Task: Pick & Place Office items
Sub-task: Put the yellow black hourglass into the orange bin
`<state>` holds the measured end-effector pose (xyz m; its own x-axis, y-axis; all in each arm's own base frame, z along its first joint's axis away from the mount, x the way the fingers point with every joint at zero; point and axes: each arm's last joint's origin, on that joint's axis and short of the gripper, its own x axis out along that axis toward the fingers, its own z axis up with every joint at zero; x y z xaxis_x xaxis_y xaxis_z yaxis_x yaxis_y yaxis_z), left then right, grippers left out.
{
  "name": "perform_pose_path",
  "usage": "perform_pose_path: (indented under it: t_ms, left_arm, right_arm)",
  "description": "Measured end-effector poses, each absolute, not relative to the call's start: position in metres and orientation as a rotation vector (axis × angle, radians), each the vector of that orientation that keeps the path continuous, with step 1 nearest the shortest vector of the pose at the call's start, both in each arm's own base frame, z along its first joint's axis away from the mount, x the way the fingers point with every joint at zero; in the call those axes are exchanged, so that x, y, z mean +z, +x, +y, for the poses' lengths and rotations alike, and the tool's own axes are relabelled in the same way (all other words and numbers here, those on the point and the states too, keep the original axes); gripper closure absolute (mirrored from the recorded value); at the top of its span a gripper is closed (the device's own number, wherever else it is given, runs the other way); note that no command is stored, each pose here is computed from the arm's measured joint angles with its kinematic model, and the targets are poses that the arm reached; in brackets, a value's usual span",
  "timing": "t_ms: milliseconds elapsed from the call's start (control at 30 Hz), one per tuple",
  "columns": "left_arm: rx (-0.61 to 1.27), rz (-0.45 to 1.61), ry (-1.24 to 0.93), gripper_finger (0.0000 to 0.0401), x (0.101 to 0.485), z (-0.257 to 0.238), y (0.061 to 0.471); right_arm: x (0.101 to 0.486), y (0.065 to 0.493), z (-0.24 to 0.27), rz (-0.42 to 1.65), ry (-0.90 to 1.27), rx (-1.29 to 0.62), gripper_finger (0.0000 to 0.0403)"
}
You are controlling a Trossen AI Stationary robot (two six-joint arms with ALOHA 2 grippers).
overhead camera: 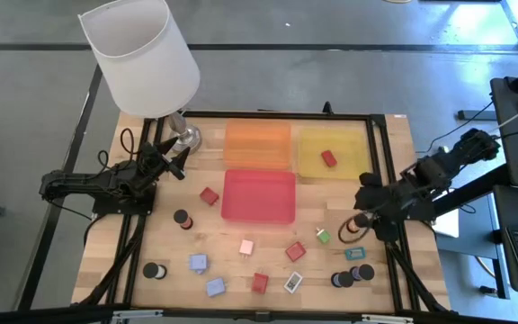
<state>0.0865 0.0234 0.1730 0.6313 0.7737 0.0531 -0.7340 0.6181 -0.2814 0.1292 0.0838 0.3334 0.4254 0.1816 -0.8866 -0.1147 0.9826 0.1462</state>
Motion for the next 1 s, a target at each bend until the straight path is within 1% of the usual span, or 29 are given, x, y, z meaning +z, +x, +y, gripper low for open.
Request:
perform_pose_path:
  t_ms: [100, 200, 367, 533, 633, 833, 1000]
  left_arm:
    - [0.873, -0.176, -0.243, 0.0079, 0.173, 0.023, 0.086]
    - [0.872, -0.175, -0.243, 0.0079, 0.173, 0.023, 0.086]
    - [0.872, -0.175, -0.243, 0.0079, 0.173, 0.023, 0.086]
    - [0.872, -0.176, -0.243, 0.0079, 0.173, 0.023, 0.086]
    - [0.872, -0.176, -0.243, 0.0079, 0.173, 0.023, 0.086]
    - [0.872, -0.175, -0.243, 0.0079, 0.173, 0.023, 0.086]
    - [0.873, -0.175, -0.243, 0.0079, 0.173, 0.023, 0.087]
  right_arm:
    - [0.331, 0.131, 0.089, 1.117, 0.024, 0.170, 0.0115]
    - [0.325, 0.133, 0.095, 1.162, 0.046, 0.177, 0.0094]
    - [0.302, 0.128, 0.098, 1.255, 0.011, 0.157, 0.0075]
    - [0.265, 0.120, 0.099, 1.358, -0.028, 0.098, 0.0074]
    - [0.249, 0.117, 0.100, 1.380, -0.052, 0.094, 0.0076]
    - [0.236, 0.114, 0.100, 1.344, -0.118, 0.025, 0.0076]
    - [0.224, 0.113, 0.100, 1.372, -0.106, 0.043, 0.0076]
